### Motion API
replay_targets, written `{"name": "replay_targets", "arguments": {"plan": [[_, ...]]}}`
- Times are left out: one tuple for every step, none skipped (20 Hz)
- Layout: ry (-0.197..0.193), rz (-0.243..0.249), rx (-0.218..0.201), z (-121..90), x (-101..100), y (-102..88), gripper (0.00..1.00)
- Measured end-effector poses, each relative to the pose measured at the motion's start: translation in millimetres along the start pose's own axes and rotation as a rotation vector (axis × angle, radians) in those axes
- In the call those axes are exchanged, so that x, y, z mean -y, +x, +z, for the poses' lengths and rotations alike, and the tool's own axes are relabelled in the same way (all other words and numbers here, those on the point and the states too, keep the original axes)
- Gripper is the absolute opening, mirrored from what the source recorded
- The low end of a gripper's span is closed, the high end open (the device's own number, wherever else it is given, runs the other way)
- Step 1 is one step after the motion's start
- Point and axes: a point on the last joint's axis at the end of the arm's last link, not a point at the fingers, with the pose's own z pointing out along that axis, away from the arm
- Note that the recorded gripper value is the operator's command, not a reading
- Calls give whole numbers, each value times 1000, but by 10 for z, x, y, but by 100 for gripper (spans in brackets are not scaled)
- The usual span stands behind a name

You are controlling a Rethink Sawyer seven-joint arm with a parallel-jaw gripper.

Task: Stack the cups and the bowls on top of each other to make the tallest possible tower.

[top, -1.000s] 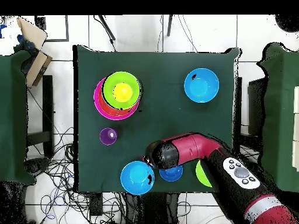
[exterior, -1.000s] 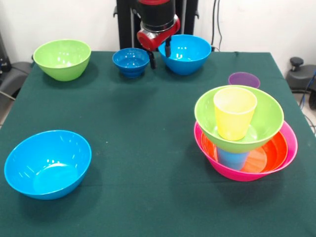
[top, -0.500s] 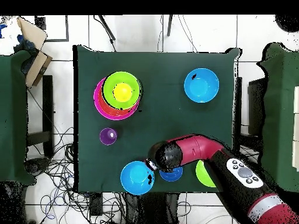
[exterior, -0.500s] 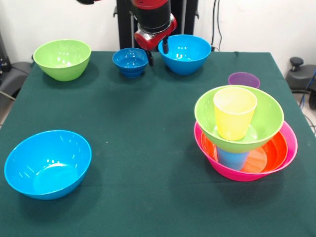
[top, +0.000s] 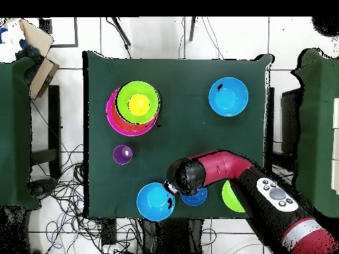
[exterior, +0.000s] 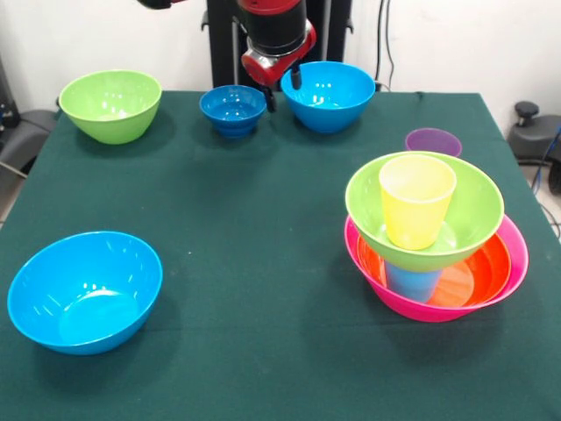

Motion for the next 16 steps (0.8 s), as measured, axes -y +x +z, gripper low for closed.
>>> {"name": "replay_targets", "arguments": {"plan": [[-1,-2,0,-1,-3,-9,100],[-1,-3,1,-1,-4,-15,100],[-2,-4,2,0,-4,-23,100],[-3,-5,3,2,-4,-32,100],[-4,-6,5,6,-5,-41,100],[-6,-8,7,12,-8,-51,100],[-10,-9,8,25,-16,-60,100],[-17,-11,8,48,-30,-64,100],[-20,-14,7,70,-40,-61,100],[-24,-17,6,92,-49,-59,100],[-25,-19,5,105,-53,-57,100],[-25,-23,4,119,-58,-54,100],[-27,-30,1,152,-68,-44,100],[-27,-33,0,163,-71,-39,100],[-27,-35,-1,175,-74,-35,100],[-27,-39,-3,191,-77,-27,100]]}}
